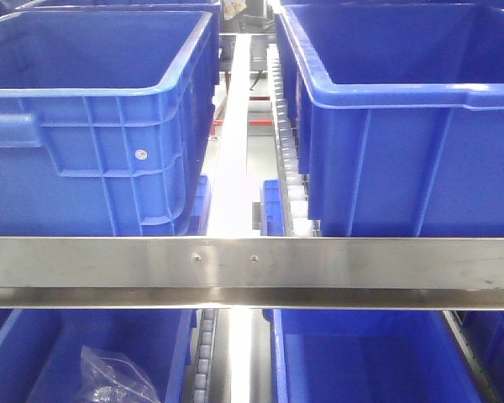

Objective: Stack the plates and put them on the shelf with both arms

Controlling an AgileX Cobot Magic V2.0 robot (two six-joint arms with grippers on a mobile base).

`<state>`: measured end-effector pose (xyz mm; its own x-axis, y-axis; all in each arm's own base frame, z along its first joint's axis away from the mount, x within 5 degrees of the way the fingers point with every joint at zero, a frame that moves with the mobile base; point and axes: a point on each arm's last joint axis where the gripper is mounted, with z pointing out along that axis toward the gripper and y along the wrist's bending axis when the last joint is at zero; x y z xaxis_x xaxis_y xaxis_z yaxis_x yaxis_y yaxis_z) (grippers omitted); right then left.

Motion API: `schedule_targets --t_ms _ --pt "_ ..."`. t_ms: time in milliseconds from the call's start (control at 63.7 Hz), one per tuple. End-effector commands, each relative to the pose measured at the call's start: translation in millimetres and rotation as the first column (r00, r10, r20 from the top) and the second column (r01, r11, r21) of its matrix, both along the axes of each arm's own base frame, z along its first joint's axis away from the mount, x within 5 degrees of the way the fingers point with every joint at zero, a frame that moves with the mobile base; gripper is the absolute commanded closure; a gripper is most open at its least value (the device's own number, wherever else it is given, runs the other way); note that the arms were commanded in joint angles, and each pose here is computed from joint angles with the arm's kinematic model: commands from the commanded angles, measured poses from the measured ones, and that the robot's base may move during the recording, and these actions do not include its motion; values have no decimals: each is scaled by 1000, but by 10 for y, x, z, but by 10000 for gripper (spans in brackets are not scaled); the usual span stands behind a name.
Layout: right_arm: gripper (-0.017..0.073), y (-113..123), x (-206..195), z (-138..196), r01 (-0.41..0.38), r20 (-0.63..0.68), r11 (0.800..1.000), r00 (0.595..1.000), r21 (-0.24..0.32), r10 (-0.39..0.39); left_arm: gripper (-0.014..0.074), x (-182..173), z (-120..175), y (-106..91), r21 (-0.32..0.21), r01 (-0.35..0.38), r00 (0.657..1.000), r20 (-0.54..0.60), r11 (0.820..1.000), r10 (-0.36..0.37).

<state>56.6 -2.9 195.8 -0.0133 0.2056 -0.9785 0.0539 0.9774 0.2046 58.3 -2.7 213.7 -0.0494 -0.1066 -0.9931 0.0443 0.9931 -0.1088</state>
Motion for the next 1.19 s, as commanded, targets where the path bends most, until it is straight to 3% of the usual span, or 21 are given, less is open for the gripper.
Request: schedule_targets --t_ms 0,816,941,1177 --pt "503 0 -15 79 4 96 1000 995 -12 -3 511 -28 77 -7 -27 14 986 168 1000 -10" --pt "503 0 -15 80 4 97 1000 995 -12 -3 511 -42 -6 -6 -11 13 985 171 1000 -11" --pt "503 0 -15 80 4 97 1000 995 -12 -3 511 -41 -11 -5 -74 19 987 162 997 -7" --pt "503 0 -15 80 4 97 1000 995 -12 -3 511 -42 -10 -5 -75 19 987 163 997 -7"
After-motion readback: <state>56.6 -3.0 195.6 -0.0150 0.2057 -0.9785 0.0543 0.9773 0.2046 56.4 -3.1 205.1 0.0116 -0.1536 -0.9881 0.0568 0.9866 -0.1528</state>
